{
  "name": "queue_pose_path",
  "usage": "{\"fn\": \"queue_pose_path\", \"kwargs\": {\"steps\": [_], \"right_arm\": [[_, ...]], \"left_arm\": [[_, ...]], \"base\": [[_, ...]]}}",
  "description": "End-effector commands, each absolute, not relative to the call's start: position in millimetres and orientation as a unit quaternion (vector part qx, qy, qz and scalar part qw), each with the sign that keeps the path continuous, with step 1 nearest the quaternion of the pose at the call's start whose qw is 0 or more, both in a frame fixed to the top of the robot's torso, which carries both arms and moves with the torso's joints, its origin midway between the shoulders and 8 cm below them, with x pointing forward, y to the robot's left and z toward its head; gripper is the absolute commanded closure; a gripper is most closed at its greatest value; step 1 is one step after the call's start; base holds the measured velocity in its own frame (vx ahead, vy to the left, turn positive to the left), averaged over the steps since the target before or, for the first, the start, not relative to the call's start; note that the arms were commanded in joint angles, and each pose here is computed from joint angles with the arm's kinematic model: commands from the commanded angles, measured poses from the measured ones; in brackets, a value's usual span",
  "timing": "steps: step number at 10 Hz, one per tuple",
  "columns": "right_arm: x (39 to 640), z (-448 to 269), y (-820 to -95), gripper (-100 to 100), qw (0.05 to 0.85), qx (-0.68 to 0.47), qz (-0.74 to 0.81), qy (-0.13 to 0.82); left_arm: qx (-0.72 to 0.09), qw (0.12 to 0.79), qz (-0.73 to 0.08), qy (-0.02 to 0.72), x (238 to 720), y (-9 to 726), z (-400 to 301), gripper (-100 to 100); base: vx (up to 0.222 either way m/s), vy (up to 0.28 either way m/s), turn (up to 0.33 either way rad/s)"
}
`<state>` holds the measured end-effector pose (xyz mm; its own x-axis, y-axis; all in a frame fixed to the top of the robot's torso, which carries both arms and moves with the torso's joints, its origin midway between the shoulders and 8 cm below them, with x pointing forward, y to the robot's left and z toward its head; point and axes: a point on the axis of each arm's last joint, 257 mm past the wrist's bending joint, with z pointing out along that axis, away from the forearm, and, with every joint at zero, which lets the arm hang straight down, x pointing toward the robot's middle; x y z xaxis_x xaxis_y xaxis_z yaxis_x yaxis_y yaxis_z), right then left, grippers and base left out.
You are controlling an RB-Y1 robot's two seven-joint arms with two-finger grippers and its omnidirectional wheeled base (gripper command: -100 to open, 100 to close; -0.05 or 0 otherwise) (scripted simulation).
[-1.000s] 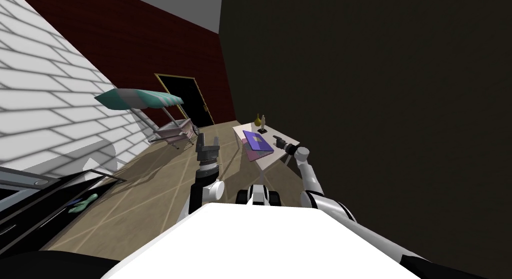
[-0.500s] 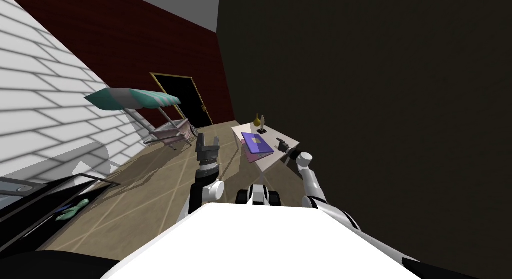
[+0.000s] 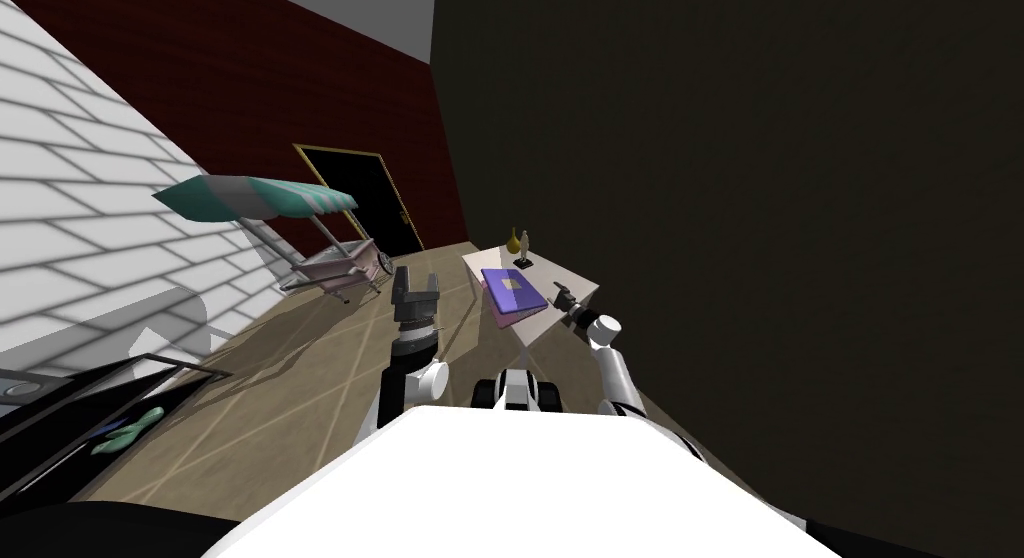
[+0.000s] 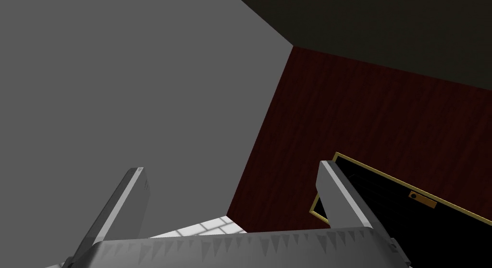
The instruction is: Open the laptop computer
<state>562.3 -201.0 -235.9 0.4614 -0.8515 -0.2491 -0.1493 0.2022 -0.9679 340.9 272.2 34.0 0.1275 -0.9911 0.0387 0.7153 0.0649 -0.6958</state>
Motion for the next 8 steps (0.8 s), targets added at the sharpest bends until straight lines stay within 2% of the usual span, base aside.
{"fn": "queue_pose_path", "kwargs": {"steps": [1,8], "right_arm": [[556,-244,-180,-100,0.661,-0.535,-0.246,0.465],[568,-217,-194,-100,0.663,-0.534,-0.242,0.465]], "left_arm": [[-0.294,0.691,-0.617,0.235,341,272,34,0],[-0.294,0.691,-0.617,0.235,341,272,34,0]], "base": [[0.015,0.005,-0.010],[-0.015,0.024,-0.004]]}}
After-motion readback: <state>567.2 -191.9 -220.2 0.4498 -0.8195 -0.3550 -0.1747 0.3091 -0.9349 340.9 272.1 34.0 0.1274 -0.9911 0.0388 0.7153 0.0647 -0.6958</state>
